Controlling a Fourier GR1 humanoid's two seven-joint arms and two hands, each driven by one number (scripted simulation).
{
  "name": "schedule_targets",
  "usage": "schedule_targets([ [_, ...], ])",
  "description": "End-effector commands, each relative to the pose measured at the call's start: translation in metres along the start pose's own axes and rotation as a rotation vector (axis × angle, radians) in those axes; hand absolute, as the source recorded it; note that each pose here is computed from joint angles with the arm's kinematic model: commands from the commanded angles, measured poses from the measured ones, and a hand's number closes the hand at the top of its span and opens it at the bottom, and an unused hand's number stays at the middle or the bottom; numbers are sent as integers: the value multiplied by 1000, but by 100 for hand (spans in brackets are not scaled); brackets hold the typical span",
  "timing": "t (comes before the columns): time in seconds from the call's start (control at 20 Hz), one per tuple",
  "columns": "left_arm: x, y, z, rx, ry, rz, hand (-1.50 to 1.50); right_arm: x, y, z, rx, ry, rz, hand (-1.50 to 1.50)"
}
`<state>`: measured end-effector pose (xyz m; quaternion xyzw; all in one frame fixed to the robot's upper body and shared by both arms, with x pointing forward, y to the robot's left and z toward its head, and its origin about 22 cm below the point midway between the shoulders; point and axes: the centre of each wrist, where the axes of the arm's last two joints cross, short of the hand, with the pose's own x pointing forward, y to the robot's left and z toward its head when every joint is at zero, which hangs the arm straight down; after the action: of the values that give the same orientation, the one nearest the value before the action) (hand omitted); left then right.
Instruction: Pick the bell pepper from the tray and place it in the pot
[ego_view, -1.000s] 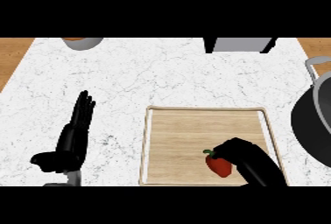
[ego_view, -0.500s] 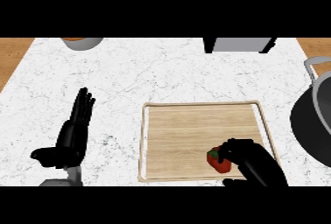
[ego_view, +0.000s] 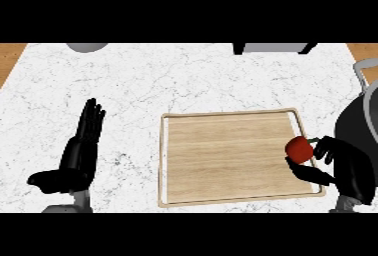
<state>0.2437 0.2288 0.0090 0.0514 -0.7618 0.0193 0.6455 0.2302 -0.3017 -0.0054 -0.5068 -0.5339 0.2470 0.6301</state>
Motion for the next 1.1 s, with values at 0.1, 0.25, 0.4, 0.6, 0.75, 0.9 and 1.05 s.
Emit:
schedule_targets([
  [0.1,5,-10,-2,-45,-24,15,0,-13,-35,-47,-261,486,15,150],
  [0.25,8,-17,-6,-86,-31,10,0,-9,-67,-77,-412,619,87,150],
  [0.4,6,-22,-8,-108,-31,10,0,-1,-100,-106,-535,756,154,150],
  [0.6,14,-27,-12,-148,-50,14,0,10,-134,-138,-624,970,250,150],
  [0.75,14,-37,-14,-178,-42,19,0,31,-138,-158,-671,1099,326,150],
  [0.9,13,-33,-16,-157,-35,13,0,46,-160,-178,-713,1203,362,150],
  [1.05,10,-41,-13,-143,-26,25,0,58,-150,-190,-721,1254,416,150],
])
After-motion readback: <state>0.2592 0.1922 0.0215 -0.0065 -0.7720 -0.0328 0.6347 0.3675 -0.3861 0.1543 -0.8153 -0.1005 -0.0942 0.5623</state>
